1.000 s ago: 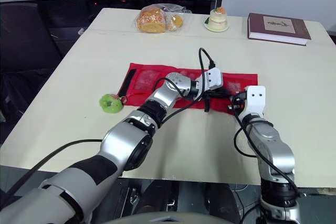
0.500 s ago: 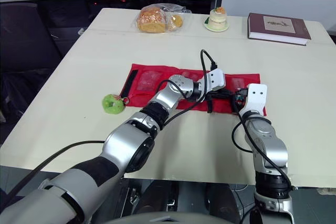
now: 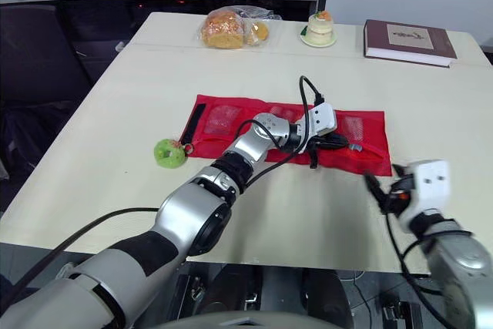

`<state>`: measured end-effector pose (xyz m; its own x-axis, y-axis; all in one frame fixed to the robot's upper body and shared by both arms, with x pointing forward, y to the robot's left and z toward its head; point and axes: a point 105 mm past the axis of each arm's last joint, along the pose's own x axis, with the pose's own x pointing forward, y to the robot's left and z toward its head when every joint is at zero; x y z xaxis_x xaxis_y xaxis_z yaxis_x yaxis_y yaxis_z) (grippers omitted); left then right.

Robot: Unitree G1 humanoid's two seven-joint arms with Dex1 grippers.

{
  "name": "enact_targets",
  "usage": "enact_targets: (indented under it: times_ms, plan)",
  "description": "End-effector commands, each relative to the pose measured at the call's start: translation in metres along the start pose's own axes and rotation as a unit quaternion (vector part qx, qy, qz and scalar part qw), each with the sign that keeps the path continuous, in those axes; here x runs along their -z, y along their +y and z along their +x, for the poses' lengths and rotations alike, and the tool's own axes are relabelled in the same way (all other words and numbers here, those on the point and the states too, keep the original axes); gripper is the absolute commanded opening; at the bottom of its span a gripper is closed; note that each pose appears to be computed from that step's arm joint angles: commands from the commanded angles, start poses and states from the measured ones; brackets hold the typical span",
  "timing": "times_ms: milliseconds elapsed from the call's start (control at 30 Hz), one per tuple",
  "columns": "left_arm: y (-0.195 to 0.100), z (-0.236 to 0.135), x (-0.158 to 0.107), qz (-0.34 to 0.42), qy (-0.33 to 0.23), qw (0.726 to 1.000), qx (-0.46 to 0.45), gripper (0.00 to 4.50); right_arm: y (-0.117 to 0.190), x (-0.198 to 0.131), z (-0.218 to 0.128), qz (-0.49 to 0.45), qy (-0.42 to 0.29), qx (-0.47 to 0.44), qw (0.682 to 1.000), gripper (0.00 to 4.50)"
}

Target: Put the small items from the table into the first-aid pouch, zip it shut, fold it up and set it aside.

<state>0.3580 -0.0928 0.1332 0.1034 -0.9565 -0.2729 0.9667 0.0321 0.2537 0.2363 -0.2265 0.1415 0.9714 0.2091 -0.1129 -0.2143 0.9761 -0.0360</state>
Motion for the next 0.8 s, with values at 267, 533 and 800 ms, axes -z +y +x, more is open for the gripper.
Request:
enact_targets:
  times_ms: [267, 533, 800]
  plan:
    - [-0.012, -0.083, -0.025, 0.024, -0.069, 0.993, 0.091, 4.43, -0.028, 0.019, 0.017, 0.009, 0.0, 0.022, 1.0, 4.5]
    - [-0.025, -0.172, -0.031, 0.019, -0.053, 0.997, 0.045, 4.43, -0.021, 0.036, 0.051, 0.058, 0.018, -0.018, 0.998, 4.5]
    - [-0.048, -0.24, -0.033, 0.027, 0.04, 0.999, 0.01, 4.5, -0.02, 0.046, 0.065, 0.09, 0.048, -0.04, 0.994, 3.58]
